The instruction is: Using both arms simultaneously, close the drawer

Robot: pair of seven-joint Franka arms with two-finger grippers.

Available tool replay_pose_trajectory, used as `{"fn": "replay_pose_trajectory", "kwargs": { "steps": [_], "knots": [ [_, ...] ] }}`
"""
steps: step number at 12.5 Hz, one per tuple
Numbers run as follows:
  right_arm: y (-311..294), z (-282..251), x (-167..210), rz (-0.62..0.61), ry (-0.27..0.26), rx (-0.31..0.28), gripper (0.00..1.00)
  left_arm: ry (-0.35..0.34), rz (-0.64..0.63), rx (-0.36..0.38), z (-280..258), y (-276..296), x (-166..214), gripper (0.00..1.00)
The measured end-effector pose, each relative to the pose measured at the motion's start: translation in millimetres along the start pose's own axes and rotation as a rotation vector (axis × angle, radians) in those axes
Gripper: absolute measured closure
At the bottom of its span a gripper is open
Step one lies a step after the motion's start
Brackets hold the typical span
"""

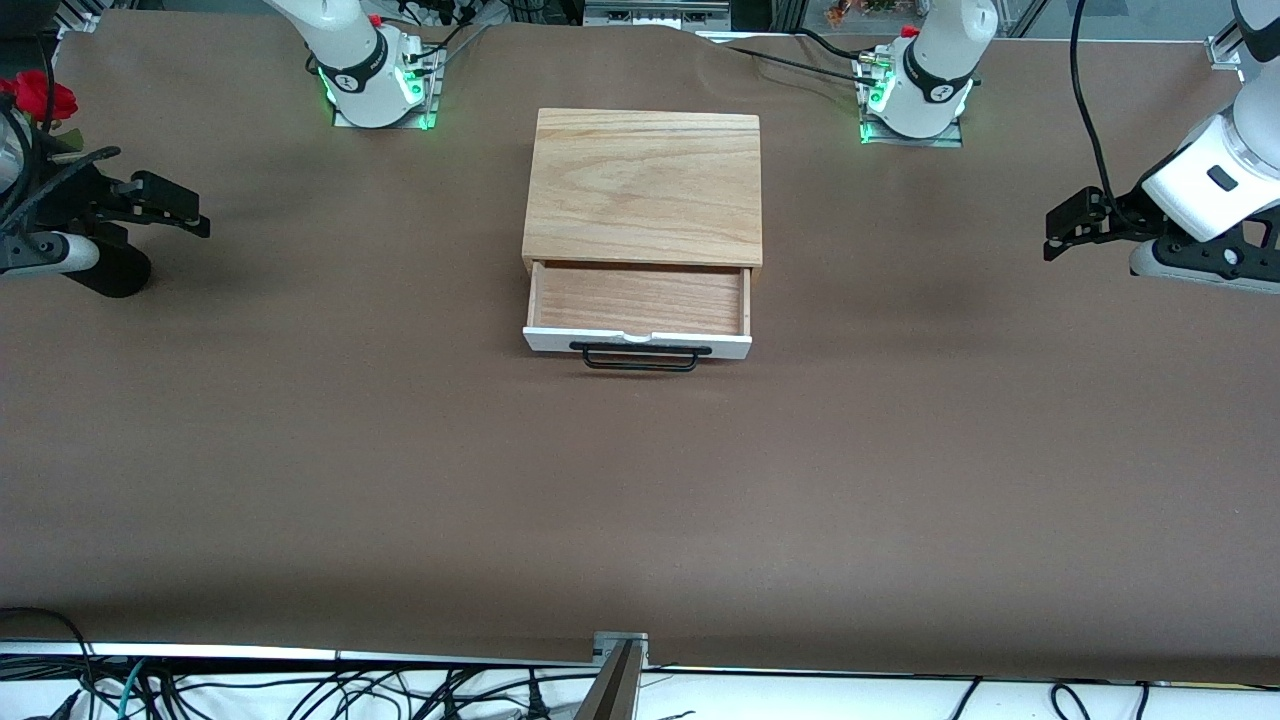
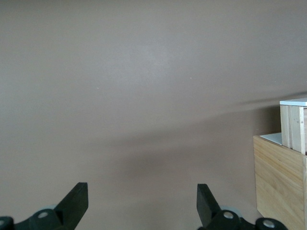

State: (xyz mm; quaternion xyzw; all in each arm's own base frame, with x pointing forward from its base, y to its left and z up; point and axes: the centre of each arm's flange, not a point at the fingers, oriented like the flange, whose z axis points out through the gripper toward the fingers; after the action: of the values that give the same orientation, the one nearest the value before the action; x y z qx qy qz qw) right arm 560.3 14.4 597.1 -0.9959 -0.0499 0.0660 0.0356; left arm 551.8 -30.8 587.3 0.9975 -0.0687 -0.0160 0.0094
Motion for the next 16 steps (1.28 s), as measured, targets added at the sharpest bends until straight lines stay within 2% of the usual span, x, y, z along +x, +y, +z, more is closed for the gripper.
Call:
{"fn": "replay_pose_trajectory", "kwargs": {
  "steps": [1,6,8,9,12,14,16],
  "knots": [
    [0.0,0.2,0.0,0.000,-0.001,0.000,0.00,0.001,0.002,-0.012,0.0,2.6,0.2,0.00],
    [-0.2,2.5,0.1,0.000,-0.006,0.000,0.00,-0.021,0.002,-0.163,18.3,22.9,11.3,0.00],
    [-10.1,7.7,2.0,-0.017,-0.016,0.007,0.00,-0.007,0.008,-0.226,30.8,38.5,24.4,0.00],
    [-26.1,17.4,6.9,-0.043,-0.030,0.028,0.00,0.006,0.022,-0.248,41.7,53.5,35.0,0.00],
    [-88.7,70.0,47.4,-0.107,-0.032,0.164,0.00,0.019,0.037,-0.372,90.1,107.6,67.8,0.00],
    [-121.3,121.3,86.0,-0.113,-0.032,0.235,0.00,-0.011,0.012,-0.458,131.8,131.1,84.6,0.00],
    [-150.7,164.9,125.9,-0.074,-0.023,0.336,0.00,-0.031,-0.033,-0.543,173.7,151.7,99.4,0.00]
  ]
}}
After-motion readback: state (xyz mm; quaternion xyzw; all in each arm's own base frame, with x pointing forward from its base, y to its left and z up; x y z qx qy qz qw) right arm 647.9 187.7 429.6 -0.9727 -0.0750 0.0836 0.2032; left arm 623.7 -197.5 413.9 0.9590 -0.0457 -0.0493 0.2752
